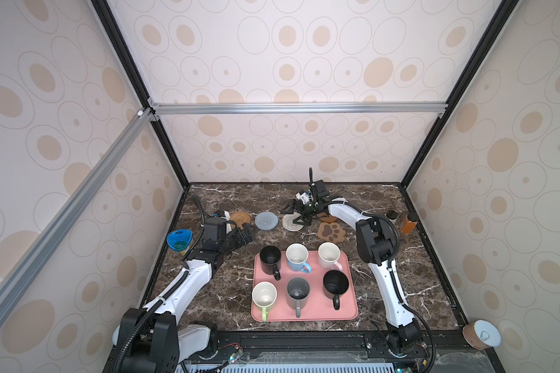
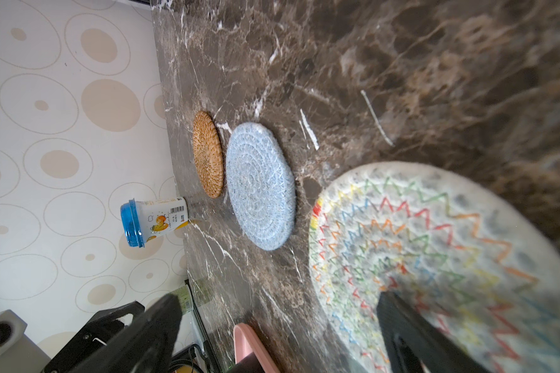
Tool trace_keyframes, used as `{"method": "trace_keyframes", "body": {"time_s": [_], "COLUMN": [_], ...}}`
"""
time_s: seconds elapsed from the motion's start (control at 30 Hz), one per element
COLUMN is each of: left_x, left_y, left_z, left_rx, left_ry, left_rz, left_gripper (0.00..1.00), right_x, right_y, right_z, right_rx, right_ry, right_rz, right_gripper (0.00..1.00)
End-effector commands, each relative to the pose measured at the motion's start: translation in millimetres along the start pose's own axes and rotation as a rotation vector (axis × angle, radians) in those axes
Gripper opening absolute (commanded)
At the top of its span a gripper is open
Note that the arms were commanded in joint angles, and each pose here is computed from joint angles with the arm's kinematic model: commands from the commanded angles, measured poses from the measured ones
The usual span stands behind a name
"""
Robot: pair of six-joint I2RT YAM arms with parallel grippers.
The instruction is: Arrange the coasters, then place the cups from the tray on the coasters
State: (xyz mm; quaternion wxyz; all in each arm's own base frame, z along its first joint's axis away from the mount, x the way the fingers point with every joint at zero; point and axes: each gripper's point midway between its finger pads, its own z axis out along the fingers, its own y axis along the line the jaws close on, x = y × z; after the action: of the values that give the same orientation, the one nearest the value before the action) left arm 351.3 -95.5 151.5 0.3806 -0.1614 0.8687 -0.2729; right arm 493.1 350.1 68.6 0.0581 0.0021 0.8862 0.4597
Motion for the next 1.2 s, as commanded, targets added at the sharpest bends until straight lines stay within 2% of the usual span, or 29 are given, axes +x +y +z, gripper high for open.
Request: {"method": "trace_keyframes", "body": {"time_s": [0.0,0.4,0.6,0.77,0.9,1.17], "left_x": [-7.5,-7.5,-8.7,-9.3,-9.1,-8.6], "left_y": [-2.7,-2.8,-3.8,-4.2,-4.7,-6.0], "left_z": [-4.8,-5.4,-6.0,-6.9,-6.0,-4.2], "left_rx": [0.009,0.010,0.011,0.012,0.016,0.024], "left_ry": [-0.028,-0.030,-0.032,-0.035,-0.033,-0.027], "left_rz": [0.007,0.005,0.006,0.005,0.002,-0.001], "left_gripper": [1.00,1.00,1.00,1.00,1.00,1.00], "right_x": [-1.0,-17.0,-24.2,-16.5,-1.8,30.6], "right_y": [-4.0,47.7,64.7,33.8,-3.7,-57.3], "right_z": [5.6,-21.8,-59.7,-99.2,-123.8,-131.7], "right_rx": [0.014,-0.069,-0.037,0.160,0.278,0.416], "right_ry": [-0.005,-0.066,-0.123,-0.137,-0.109,-0.030], "right_rz": [0.028,-0.042,-0.105,-0.133,-0.108,-0.067], "right_gripper": [0.99,0.99,0.99,0.99,0.99,0.99]}}
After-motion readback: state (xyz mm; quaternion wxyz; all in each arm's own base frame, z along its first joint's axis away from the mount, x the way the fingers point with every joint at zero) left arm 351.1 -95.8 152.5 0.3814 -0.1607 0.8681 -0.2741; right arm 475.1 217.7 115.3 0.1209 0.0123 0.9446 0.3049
